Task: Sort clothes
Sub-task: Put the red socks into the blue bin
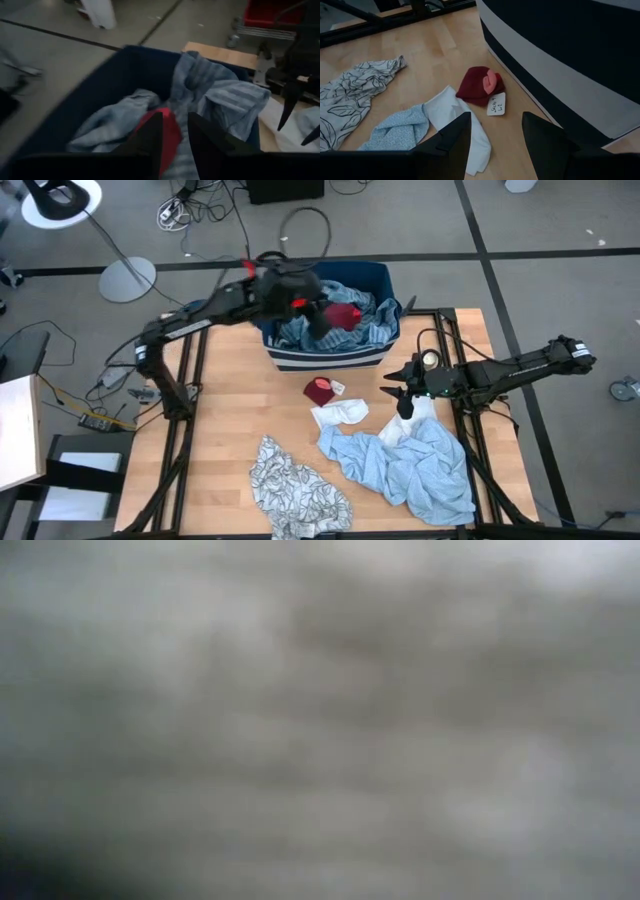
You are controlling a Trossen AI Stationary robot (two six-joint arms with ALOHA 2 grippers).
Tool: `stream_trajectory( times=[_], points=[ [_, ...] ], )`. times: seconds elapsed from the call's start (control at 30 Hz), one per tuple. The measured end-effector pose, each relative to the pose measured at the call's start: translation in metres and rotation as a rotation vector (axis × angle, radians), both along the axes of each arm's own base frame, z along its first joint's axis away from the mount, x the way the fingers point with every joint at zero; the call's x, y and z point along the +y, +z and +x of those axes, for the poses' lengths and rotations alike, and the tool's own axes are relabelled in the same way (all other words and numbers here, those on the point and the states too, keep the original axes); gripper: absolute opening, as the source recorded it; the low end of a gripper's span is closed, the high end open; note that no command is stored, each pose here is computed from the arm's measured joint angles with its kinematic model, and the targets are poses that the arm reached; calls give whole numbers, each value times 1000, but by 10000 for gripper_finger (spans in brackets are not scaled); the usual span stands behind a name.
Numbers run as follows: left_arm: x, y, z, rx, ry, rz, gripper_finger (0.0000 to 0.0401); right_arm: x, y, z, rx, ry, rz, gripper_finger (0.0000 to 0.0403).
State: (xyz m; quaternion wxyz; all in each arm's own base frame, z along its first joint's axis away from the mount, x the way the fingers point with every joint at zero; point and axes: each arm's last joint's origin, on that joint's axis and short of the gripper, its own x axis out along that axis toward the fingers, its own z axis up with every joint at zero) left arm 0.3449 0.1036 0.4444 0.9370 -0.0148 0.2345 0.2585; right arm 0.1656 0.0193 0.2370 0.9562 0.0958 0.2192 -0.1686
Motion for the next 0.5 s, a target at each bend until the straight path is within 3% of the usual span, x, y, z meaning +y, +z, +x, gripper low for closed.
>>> stream_trajectory(
  times=[0.17,0.27,0.5],
  points=[
    [-43,32,-44,-11,33,48,96,0,0,0,0,1,0,178],
    [-69,37,-68,-1,28,50,96,0,0,0,-1,1,0,178],
    [-110,-8,-115,5,4,-44,97,0,2,1,-30,0,7,178]
  ],
)
